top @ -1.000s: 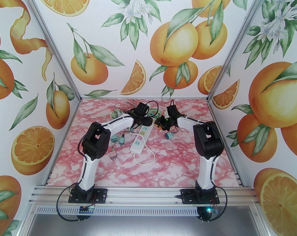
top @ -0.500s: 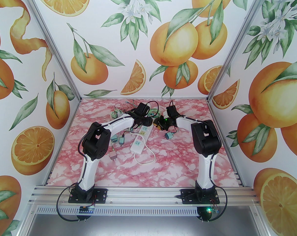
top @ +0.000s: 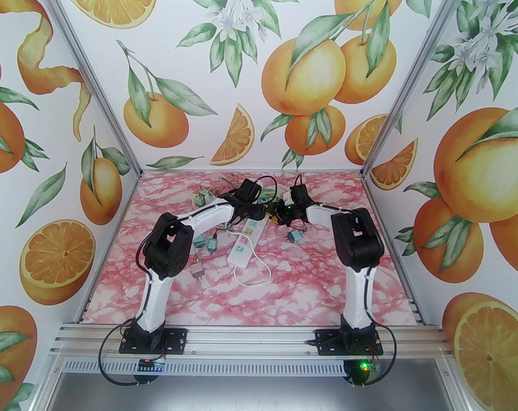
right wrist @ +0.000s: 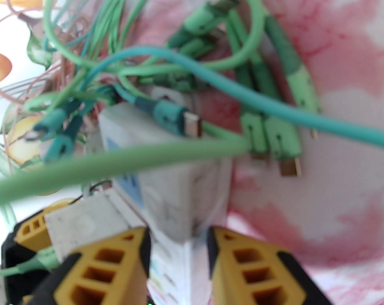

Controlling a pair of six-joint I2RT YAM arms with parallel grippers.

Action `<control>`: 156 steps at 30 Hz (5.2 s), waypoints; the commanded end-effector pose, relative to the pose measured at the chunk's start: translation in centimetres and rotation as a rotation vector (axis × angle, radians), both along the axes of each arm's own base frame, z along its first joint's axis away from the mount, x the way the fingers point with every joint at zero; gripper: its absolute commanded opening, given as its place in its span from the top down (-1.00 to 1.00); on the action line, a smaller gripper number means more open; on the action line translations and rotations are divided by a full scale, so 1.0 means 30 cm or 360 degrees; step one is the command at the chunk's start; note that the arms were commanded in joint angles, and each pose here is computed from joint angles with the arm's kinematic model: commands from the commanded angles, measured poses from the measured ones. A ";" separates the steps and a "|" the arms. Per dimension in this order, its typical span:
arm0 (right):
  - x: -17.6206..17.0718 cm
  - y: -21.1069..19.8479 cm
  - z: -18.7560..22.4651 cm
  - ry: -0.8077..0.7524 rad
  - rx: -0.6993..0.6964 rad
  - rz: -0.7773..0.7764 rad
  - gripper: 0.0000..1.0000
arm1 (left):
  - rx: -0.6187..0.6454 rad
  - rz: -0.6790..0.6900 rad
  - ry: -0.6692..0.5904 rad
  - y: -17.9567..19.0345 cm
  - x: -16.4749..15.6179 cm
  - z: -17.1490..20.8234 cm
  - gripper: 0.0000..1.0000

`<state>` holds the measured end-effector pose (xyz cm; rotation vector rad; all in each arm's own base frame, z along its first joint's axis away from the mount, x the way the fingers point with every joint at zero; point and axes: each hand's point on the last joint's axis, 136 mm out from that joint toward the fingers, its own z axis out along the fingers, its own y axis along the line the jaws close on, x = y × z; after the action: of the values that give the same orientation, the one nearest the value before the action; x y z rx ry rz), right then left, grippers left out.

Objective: Pull the plug off the socket

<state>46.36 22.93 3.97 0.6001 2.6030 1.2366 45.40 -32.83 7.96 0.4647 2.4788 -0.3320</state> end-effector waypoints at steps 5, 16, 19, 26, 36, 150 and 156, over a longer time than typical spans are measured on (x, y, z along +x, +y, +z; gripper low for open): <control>-0.074 -0.021 -0.145 0.0181 -0.0140 0.0081 0.36 | 0.0000 -0.0054 0.0088 -0.025 -0.052 -0.005 0.31; -0.131 -0.074 -0.191 0.0272 -0.0331 0.0095 0.39 | 0.0196 -0.0068 -0.0023 -0.009 -0.049 0.011 0.40; -0.140 -0.078 -0.196 0.0281 -0.0359 0.0102 0.39 | 0.0153 -0.0051 0.0003 -0.011 -0.055 0.013 0.44; -0.158 -0.097 -0.212 0.0308 -0.0416 0.0109 0.39 | -0.0101 0.0033 0.0074 0.006 -0.026 0.081 0.47; -0.170 -0.101 -0.214 0.0309 -0.0428 0.0121 0.39 | -0.0113 0.0048 0.0054 0.039 -0.013 0.136 0.48; -0.317 -0.561 0.296 -0.0263 -0.0527 -0.0502 -1.00 | 0.0255 -0.0105 -0.0227 -0.125 -0.377 0.330 -1.00; -0.304 -0.488 0.315 -0.0303 -0.0528 -0.0386 -1.00 | 0.0232 0.0164 -0.0261 0.038 -0.260 0.387 -1.00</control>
<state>36.31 7.62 12.49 0.7294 2.4264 0.7474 36.11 -33.75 17.88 0.5392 2.3942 -0.0722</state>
